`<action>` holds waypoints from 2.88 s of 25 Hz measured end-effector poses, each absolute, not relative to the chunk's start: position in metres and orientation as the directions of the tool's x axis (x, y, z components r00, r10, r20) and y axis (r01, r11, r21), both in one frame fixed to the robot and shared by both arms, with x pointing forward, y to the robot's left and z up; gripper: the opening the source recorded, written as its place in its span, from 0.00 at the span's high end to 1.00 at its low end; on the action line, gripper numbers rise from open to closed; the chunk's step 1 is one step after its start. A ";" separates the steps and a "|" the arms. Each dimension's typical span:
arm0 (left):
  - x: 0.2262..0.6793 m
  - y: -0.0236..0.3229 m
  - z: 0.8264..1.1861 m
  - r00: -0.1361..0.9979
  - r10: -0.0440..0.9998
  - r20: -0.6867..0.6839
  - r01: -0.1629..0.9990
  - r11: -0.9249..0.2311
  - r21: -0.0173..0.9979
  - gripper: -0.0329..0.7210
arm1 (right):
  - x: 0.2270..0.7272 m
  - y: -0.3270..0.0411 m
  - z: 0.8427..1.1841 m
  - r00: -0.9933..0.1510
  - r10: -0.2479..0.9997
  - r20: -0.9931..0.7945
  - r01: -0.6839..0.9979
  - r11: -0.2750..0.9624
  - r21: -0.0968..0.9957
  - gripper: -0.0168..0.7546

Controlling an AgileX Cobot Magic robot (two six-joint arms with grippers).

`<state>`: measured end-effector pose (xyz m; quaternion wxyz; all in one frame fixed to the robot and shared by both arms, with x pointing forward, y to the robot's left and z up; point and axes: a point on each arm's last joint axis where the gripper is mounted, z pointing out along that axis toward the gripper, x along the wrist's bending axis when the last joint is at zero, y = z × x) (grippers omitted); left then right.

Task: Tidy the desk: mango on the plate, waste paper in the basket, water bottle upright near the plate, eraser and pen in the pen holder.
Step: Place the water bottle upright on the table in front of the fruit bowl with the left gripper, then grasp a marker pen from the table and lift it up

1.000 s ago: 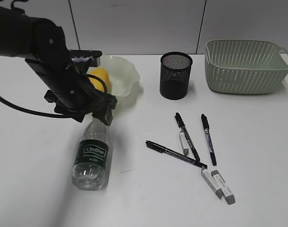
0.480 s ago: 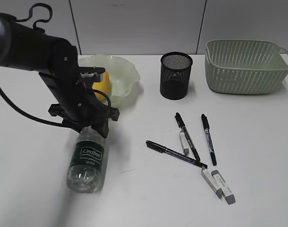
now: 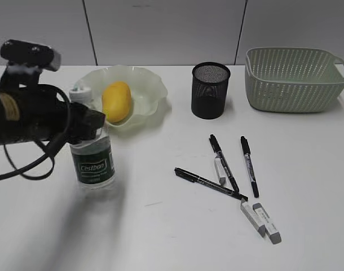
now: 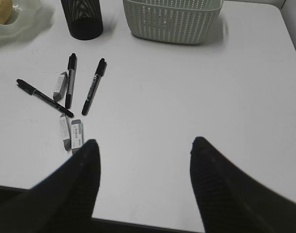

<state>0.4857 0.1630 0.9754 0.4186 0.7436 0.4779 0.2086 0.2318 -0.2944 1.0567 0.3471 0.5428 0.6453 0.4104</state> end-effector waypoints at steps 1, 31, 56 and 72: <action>0.482 0.166 0.973 0.481 0.874 -0.071 0.491 -0.201 0.848 0.44 | 0.232 -0.294 1.057 -0.170 0.985 -0.002 0.416 0.074 0.907 0.38; 0.420 0.220 1.040 0.437 0.898 0.055 0.567 -0.322 0.758 0.26 | 0.232 -0.294 1.057 -0.170 0.985 -0.003 0.415 0.074 0.907 0.38; 0.234 0.311 1.063 0.326 0.945 -0.022 0.408 -0.120 0.905 0.44 | 0.288 -0.279 1.072 -0.256 0.966 0.046 0.503 0.093 0.859 0.38; 0.230 0.309 1.063 0.176 0.984 -0.043 0.417 -0.035 0.908 0.46 | 0.533 -0.245 0.990 -0.186 0.966 0.177 0.900 0.095 0.426 0.40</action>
